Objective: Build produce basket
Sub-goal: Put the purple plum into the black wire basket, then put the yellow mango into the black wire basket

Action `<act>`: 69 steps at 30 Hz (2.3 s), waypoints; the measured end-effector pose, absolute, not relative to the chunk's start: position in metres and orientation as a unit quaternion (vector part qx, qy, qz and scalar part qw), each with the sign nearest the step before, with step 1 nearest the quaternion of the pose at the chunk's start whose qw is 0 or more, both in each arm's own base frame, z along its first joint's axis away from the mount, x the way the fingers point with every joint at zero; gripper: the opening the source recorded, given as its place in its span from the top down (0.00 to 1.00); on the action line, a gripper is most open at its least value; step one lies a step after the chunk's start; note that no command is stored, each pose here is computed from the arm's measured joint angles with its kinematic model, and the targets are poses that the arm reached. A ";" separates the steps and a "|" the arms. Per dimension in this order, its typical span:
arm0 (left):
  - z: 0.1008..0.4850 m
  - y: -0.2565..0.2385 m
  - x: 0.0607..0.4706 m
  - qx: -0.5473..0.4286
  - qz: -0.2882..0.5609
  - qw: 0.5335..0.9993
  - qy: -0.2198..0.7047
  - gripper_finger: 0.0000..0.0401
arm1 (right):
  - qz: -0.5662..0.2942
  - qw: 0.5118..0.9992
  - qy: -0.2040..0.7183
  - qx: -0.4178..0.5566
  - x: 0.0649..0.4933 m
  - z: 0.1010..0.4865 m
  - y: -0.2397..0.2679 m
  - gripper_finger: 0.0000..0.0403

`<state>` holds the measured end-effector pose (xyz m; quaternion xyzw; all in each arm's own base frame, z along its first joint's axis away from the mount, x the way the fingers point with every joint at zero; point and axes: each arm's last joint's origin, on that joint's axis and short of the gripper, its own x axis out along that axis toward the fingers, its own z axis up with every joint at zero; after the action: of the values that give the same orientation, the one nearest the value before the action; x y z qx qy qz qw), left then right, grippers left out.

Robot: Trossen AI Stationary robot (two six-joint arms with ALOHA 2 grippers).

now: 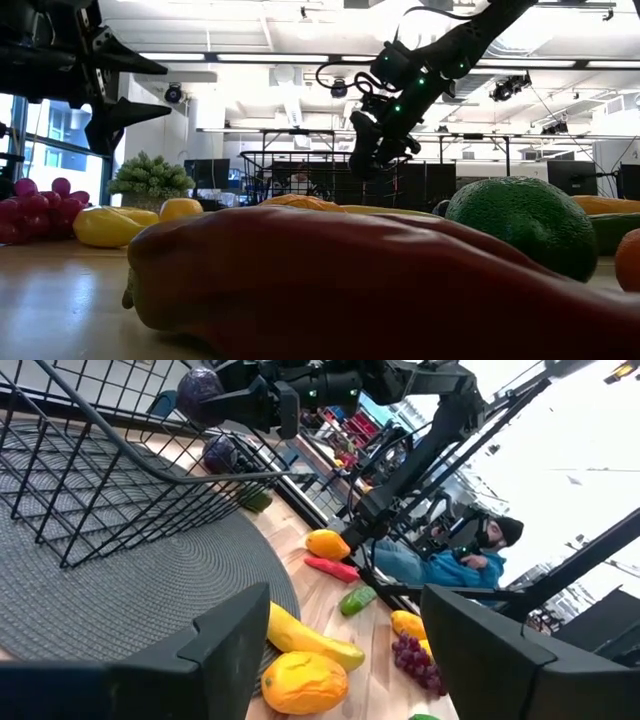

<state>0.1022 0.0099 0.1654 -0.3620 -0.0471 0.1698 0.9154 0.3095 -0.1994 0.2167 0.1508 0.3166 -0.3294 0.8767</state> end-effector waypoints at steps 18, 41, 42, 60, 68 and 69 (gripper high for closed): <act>0.165 0.010 0.102 -0.373 0.174 0.910 -0.051 0.38 | -0.334 0.874 0.315 0.159 0.309 0.217 -0.199 0.25; 0.165 0.010 0.102 -0.372 0.174 0.910 -0.051 0.38 | -0.351 0.869 0.314 0.154 0.309 0.217 -0.200 0.03; 0.165 0.010 0.102 -0.372 0.174 0.910 -0.051 0.38 | -0.352 0.868 0.314 0.154 0.309 0.217 -0.200 0.02; 0.209 0.011 0.095 -0.322 0.178 0.924 -0.105 0.38 | -0.346 0.896 0.233 0.151 0.293 0.271 -0.184 0.03; 0.248 0.010 0.090 -0.254 0.155 0.949 -0.100 0.38 | -0.317 0.916 0.191 0.154 0.292 0.300 -0.150 0.03; 0.253 0.010 0.091 -0.244 0.152 0.953 -0.093 0.38 | -0.319 0.916 0.188 0.151 0.292 0.303 -0.146 0.03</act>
<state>0.0906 0.0097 0.2525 -0.2438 -0.0935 0.1519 0.9533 0.2916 -0.1459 0.3027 0.1507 0.1882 -0.3194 0.9164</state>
